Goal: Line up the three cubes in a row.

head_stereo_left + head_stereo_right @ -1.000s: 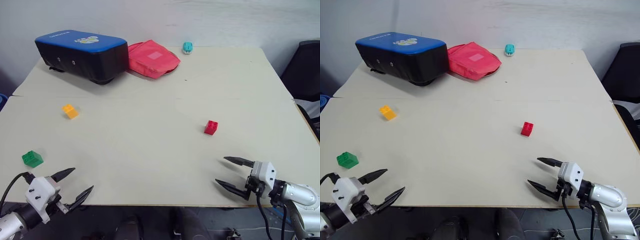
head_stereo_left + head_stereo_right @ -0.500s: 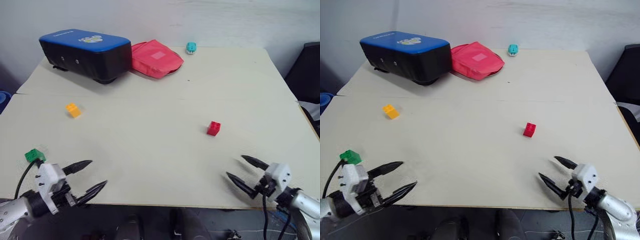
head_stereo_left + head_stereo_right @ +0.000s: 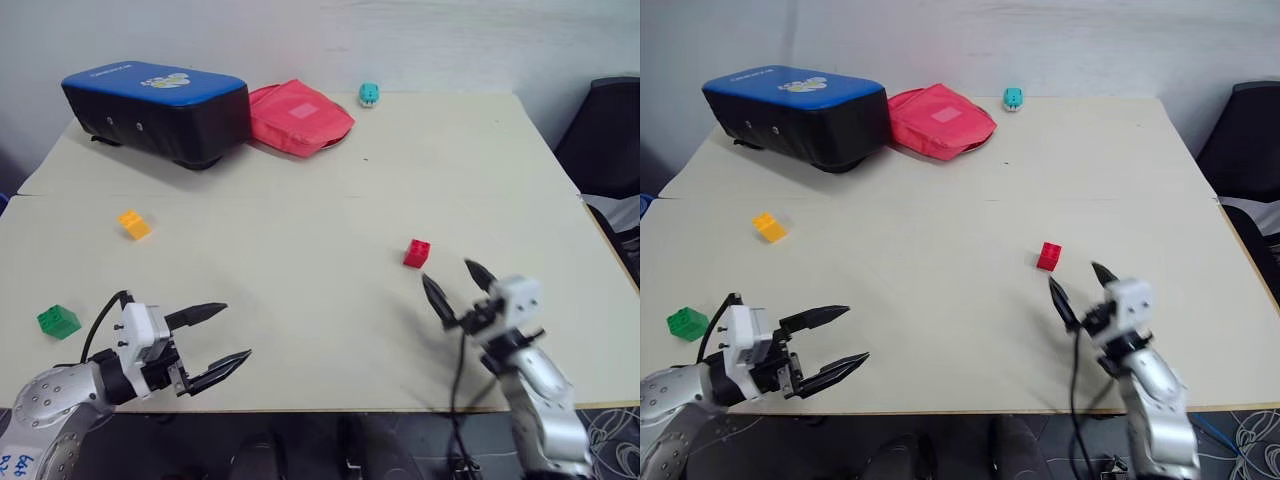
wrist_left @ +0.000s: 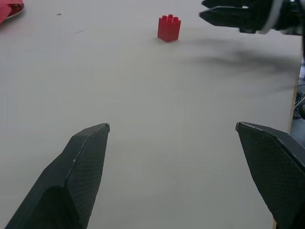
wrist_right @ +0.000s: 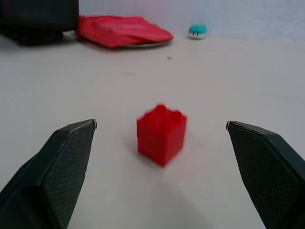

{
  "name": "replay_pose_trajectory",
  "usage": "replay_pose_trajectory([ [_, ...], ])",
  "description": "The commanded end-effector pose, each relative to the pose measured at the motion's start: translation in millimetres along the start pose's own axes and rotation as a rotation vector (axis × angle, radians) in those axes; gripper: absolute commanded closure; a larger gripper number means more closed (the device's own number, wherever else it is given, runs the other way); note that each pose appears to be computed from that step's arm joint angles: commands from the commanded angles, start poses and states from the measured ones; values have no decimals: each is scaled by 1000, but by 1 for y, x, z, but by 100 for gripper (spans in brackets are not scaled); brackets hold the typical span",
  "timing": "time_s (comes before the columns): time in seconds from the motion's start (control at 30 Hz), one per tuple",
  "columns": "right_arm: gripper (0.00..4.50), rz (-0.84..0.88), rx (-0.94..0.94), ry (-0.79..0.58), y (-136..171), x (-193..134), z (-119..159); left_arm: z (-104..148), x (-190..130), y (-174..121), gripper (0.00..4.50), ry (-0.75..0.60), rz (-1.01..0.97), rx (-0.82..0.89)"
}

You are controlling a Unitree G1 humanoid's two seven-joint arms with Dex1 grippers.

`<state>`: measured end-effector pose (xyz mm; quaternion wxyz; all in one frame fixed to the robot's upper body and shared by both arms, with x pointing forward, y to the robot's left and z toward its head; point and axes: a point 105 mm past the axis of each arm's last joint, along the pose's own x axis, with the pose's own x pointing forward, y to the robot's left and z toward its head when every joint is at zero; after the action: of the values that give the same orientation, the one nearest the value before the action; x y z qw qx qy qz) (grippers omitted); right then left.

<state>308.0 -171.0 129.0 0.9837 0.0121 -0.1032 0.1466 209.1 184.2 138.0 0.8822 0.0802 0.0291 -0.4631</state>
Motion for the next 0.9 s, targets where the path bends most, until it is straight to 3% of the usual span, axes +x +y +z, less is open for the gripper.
replay_pose_trajectory([
  [0.03,0,-101,-45,22,2,15,0,1,3,0,5,-1,-3,6],
  [0.27,0,-249,-89,56,-4,38,-9,1,-1,-1,5,13,11,14],
  [0.43,0,-237,-7,69,3,46,-16,0,-4,-3,5,17,28,11],
  [0.53,54,-265,48,78,2,51,-21,-1,-5,-4,0,21,31,10],
  [0.77,274,-271,94,52,-3,55,-12,2,-6,0,0,21,47,25],
  [0.83,277,-127,124,-1,9,59,3,3,-7,1,0,20,52,28],
  [0.9,277,163,113,-58,32,61,25,2,-9,2,0,21,62,26],
])
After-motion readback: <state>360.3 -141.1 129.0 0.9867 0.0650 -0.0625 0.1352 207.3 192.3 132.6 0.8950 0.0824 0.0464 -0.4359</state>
